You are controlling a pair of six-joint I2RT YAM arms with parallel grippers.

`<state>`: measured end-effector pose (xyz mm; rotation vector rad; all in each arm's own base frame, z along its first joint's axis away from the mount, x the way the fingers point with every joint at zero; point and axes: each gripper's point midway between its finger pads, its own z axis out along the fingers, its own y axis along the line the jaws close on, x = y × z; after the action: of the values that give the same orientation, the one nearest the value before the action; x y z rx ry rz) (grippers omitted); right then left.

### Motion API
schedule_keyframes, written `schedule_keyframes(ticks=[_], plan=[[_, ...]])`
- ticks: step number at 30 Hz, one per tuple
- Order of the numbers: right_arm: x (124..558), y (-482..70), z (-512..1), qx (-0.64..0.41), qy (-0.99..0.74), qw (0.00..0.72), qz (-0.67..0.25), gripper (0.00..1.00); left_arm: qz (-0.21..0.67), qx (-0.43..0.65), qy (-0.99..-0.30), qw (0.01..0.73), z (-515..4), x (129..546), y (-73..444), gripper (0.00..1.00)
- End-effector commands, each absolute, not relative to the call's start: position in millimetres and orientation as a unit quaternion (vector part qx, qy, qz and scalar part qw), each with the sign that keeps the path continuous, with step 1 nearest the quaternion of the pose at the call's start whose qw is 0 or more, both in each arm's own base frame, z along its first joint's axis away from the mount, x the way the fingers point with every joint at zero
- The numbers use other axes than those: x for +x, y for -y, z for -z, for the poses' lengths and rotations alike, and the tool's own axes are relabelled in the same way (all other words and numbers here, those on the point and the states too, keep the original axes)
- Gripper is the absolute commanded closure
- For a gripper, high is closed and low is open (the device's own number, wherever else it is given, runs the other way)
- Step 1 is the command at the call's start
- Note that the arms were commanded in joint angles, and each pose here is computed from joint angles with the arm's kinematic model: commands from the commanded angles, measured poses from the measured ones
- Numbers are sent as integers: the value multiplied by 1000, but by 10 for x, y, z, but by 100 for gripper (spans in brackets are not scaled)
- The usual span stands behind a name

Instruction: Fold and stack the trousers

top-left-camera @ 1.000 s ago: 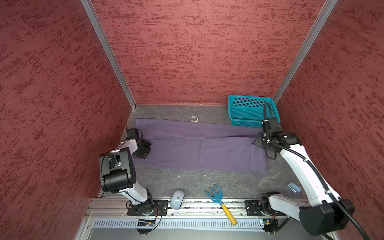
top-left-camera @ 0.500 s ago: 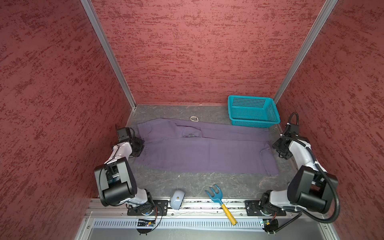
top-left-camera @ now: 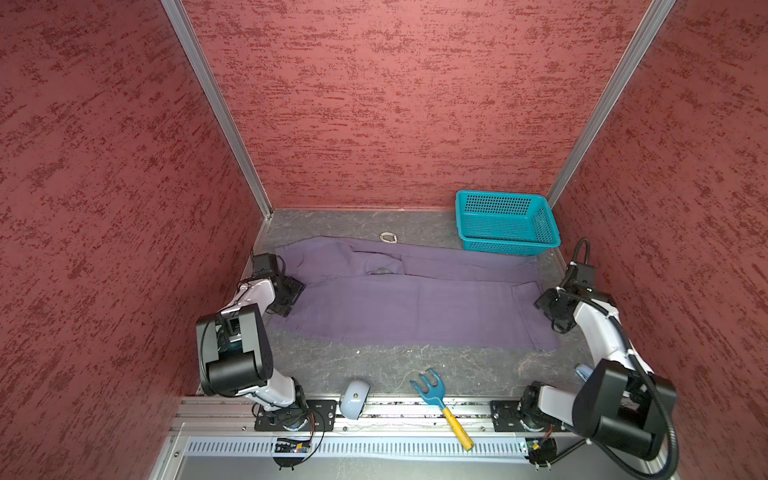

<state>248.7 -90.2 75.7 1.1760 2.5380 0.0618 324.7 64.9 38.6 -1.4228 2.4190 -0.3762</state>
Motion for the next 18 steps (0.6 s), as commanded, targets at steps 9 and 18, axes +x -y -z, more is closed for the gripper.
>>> schedule_keyframes(ticks=[9, 18], plan=[[2751, 748, -268, 404, -904, 120, -70, 34, 129, -494, -846, 154, -292, 3277, -636, 30], [2857, 831, -304, 412, -903, 107, -58, 95, 158, -531, -816, 165, -277, 3267, -850, 99]])
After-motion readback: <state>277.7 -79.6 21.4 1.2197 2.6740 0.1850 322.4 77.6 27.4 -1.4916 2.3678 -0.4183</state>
